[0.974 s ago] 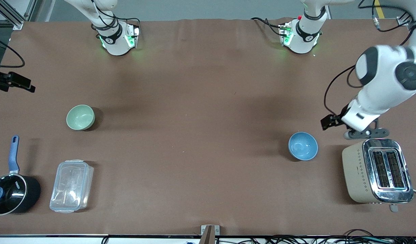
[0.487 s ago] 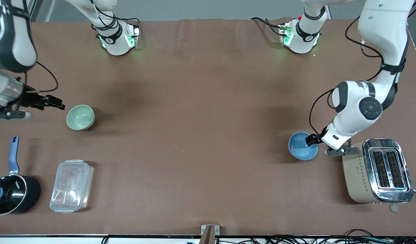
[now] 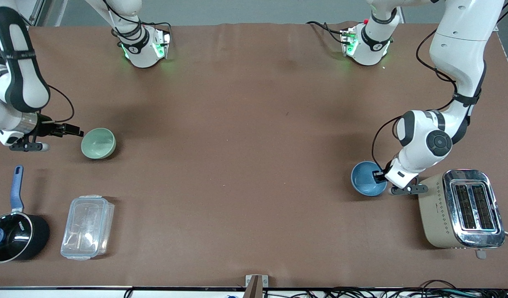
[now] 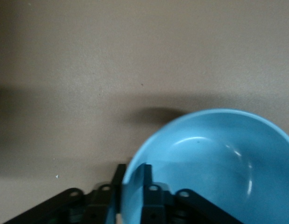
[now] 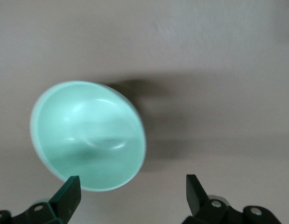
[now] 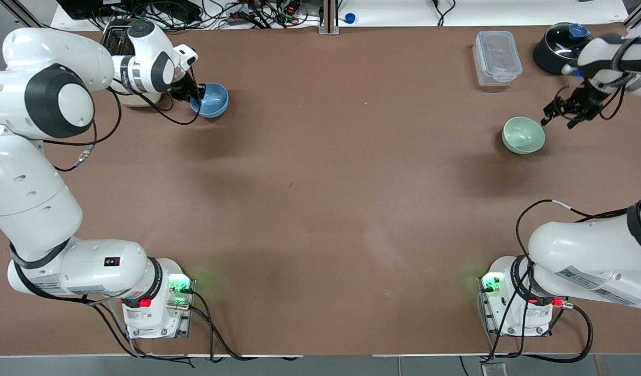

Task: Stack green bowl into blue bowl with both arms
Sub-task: 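Slide the blue bowl with the left gripper while the right gripper grasps the green bowl, then lift the green bowl with the right gripper and lower it into the blue bowl, then open the left gripper and withdraw it from the blue bowl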

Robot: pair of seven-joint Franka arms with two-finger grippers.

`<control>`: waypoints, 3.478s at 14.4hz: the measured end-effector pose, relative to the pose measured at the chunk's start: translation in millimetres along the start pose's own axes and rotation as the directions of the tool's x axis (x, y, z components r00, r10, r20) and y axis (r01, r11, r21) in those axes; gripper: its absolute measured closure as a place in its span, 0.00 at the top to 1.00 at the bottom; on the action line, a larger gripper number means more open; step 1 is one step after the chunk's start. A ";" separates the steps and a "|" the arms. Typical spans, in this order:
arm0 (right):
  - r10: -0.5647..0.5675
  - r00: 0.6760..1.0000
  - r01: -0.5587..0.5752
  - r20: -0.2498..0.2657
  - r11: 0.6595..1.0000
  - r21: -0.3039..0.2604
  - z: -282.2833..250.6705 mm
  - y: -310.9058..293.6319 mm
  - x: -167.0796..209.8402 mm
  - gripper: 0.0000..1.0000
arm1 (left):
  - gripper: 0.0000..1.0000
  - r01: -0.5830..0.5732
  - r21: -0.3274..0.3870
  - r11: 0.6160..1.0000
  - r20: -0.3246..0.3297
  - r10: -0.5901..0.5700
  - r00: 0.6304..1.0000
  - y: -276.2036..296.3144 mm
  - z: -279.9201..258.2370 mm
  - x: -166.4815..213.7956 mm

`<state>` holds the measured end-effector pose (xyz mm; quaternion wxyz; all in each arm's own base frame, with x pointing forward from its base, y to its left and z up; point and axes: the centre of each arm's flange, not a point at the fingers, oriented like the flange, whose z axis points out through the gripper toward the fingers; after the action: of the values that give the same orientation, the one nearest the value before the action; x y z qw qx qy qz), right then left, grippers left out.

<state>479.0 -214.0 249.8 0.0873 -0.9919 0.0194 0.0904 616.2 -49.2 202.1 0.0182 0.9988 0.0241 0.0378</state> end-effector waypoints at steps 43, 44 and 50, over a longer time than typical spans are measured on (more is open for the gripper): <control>0.225 0.965 -0.216 -0.134 0.973 0.080 41.7 -547.4 10.6 0.04 | 1.00 0.474 0.008 0.880 -0.108 -0.471 0.876 227.9 -187.0 43.9; 0.238 0.961 -0.228 -0.143 0.970 0.088 52.3 -555.2 9.1 0.04 | 1.00 0.457 0.024 0.889 -0.116 -0.452 0.884 205.7 -204.9 49.9; 0.303 0.941 -0.287 -0.151 0.951 0.119 84.5 -576.1 25.3 0.04 | 1.00 0.297 0.079 0.951 -0.073 -0.292 0.954 96.2 -317.7 46.3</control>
<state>520.2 367.2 261.1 0.1180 -0.9765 0.1794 0.0176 642.5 -132.0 525.9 -0.0218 0.9823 0.1750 0.0637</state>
